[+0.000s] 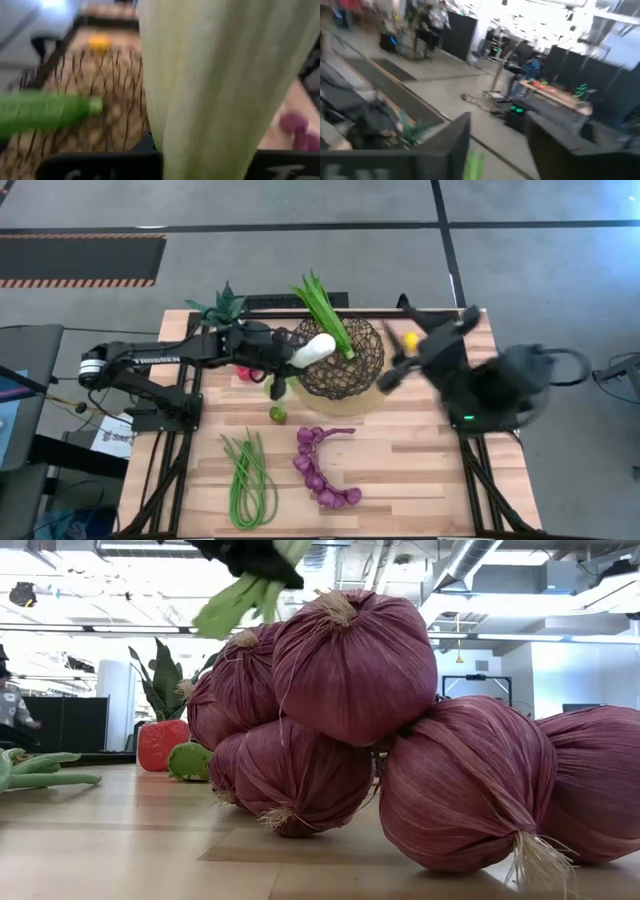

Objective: Build produce basket
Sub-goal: Put the celery into the basket

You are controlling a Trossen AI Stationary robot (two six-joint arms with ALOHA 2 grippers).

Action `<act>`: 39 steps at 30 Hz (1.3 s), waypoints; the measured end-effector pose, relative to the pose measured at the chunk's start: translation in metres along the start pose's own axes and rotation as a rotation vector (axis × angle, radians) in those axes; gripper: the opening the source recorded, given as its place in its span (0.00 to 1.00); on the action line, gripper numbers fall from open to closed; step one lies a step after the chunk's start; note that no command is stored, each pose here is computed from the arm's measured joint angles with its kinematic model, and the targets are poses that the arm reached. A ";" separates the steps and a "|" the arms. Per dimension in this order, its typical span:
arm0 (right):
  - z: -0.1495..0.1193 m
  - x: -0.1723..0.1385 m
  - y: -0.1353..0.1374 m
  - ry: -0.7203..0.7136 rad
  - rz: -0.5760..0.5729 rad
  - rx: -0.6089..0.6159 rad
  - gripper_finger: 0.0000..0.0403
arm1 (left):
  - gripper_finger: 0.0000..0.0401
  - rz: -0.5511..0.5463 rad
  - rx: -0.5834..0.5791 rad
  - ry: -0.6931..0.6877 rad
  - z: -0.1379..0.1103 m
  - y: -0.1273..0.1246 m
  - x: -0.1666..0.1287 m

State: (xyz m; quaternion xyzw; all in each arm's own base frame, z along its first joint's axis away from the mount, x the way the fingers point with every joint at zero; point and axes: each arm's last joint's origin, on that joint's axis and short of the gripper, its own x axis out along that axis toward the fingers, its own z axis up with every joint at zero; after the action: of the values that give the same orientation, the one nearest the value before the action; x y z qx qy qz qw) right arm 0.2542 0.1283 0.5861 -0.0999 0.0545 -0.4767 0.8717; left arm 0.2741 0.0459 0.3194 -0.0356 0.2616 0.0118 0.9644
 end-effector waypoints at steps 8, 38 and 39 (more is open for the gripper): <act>0.003 -0.009 -0.021 -0.006 0.031 0.049 0.04 | 0.03 0.210 0.085 0.253 0.028 -0.003 -0.046; -0.134 0.032 -0.002 0.585 0.310 0.093 0.00 | 0.02 0.410 0.464 0.965 0.080 0.053 0.008; -0.142 0.033 -0.003 0.611 0.298 0.079 0.00 | 0.02 0.410 0.461 0.970 0.079 0.055 0.010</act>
State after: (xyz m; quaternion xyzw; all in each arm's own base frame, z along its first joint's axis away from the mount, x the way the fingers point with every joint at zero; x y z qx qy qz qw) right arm 0.2426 0.0811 0.4487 0.0906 0.3085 -0.3536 0.8784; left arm 0.3202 0.1071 0.3787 0.2259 0.6715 0.1235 0.6949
